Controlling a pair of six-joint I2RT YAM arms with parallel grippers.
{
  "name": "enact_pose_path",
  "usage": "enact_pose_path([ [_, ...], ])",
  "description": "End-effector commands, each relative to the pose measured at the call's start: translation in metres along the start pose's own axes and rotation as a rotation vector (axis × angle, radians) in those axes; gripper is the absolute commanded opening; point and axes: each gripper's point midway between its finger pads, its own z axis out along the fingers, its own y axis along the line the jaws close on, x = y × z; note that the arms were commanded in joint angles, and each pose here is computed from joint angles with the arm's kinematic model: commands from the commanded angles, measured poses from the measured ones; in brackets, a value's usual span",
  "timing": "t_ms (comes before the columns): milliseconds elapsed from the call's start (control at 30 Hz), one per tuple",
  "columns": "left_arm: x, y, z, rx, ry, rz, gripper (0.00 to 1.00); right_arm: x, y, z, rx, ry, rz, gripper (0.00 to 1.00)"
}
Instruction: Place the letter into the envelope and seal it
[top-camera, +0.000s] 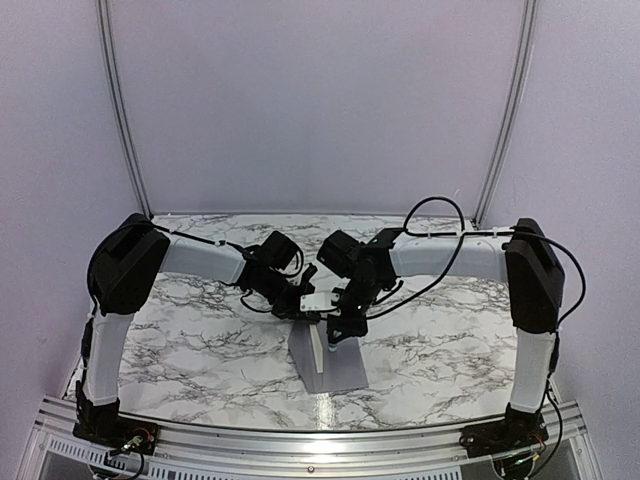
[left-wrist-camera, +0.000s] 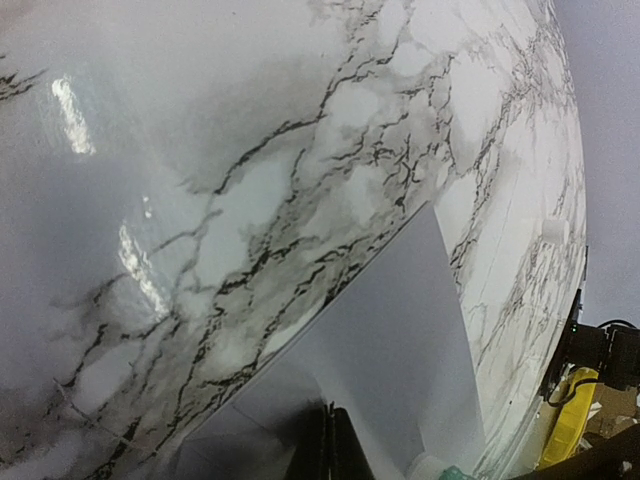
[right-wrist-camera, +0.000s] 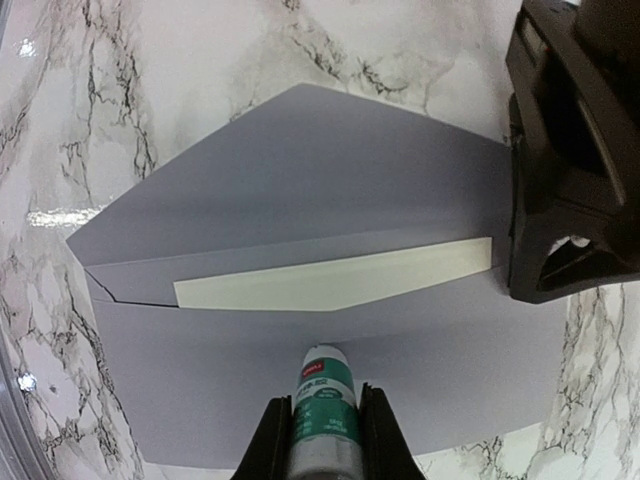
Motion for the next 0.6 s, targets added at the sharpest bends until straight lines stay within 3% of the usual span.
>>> enact_pose_path([
  [0, 0.019, 0.028, 0.014, -0.058, 0.070, -0.038, 0.00, 0.002, -0.026, 0.000, 0.101, 0.026, 0.034, 0.00],
  [367, 0.018, 0.027, 0.014, -0.057, 0.067, -0.033, 0.00, -0.009, -0.043, -0.004, 0.116, -0.020, 0.057, 0.00],
  [567, 0.016, 0.026, 0.014, -0.059, 0.062, -0.032, 0.00, -0.022, -0.041, -0.027, 0.120, -0.068, 0.046, 0.00],
])
